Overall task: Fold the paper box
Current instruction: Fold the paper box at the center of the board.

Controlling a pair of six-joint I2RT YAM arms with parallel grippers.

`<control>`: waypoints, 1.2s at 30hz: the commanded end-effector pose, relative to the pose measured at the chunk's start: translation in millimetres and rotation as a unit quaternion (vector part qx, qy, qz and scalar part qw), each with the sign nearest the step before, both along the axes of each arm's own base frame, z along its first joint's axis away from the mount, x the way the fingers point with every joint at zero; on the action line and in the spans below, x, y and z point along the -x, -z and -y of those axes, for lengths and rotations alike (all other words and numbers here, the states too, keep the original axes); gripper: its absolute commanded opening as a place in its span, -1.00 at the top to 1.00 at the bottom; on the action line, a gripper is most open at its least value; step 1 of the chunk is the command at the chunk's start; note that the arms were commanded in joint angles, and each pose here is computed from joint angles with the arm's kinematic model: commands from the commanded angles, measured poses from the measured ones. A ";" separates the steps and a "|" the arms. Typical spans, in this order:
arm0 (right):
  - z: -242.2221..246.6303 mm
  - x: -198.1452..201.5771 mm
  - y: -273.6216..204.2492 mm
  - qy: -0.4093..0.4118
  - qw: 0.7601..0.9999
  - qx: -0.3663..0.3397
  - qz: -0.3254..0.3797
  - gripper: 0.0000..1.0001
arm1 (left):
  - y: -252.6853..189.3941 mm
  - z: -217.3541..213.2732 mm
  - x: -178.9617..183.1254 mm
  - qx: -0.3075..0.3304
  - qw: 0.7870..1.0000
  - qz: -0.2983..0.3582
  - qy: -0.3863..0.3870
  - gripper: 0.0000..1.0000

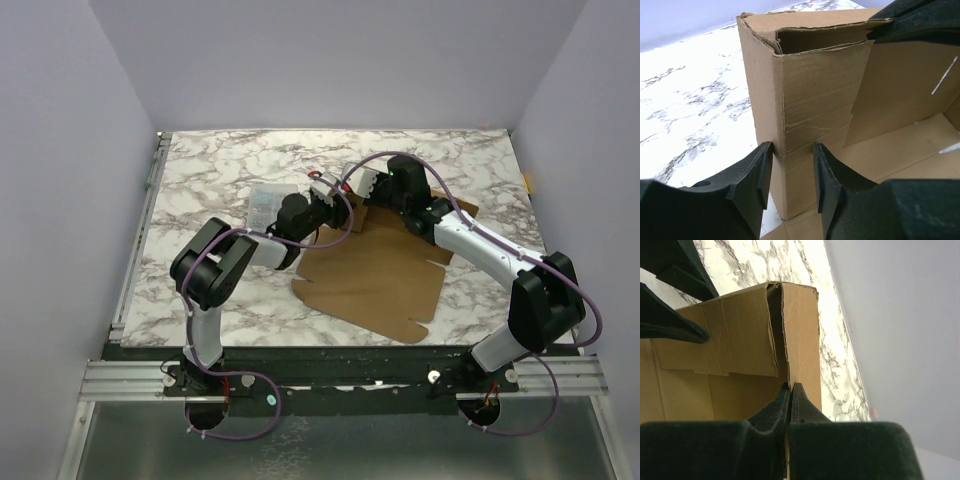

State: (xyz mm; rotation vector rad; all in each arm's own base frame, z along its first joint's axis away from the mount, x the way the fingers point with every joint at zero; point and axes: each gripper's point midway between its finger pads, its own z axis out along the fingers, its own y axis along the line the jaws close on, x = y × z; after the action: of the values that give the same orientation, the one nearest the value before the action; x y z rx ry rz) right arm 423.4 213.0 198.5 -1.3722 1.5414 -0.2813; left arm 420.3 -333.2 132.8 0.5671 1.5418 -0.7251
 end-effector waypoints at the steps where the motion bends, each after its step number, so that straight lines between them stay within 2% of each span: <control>1: -12.8 21.4 38.8 -0.027 0.996 -0.008 -0.087 0.99 | -4.7 2.6 -15.0 0.021 0.999 0.003 -0.050 0.17; 14: -14.9 30.3 37.7 -0.036 0.995 -0.026 -0.094 0.99 | -12.5 -0.2 -22.7 0.072 0.995 0.017 -0.062 0.10; 24: -17.0 32.1 37.7 -0.041 0.994 -0.031 -0.096 0.99 | -20.4 -10.2 -27.9 0.082 0.993 0.037 -0.076 -0.01; 36: -20.6 36.7 44.7 -0.049 0.991 -0.036 -0.115 0.99 | -19.2 -15.7 -37.9 0.100 0.989 0.034 -0.103 0.01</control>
State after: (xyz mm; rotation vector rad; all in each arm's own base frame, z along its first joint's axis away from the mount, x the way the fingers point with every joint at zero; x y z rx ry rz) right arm 420.5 220.2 199.4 -1.3465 1.5478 -0.1959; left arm 441.8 -328.1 133.1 0.3795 1.4932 -0.7134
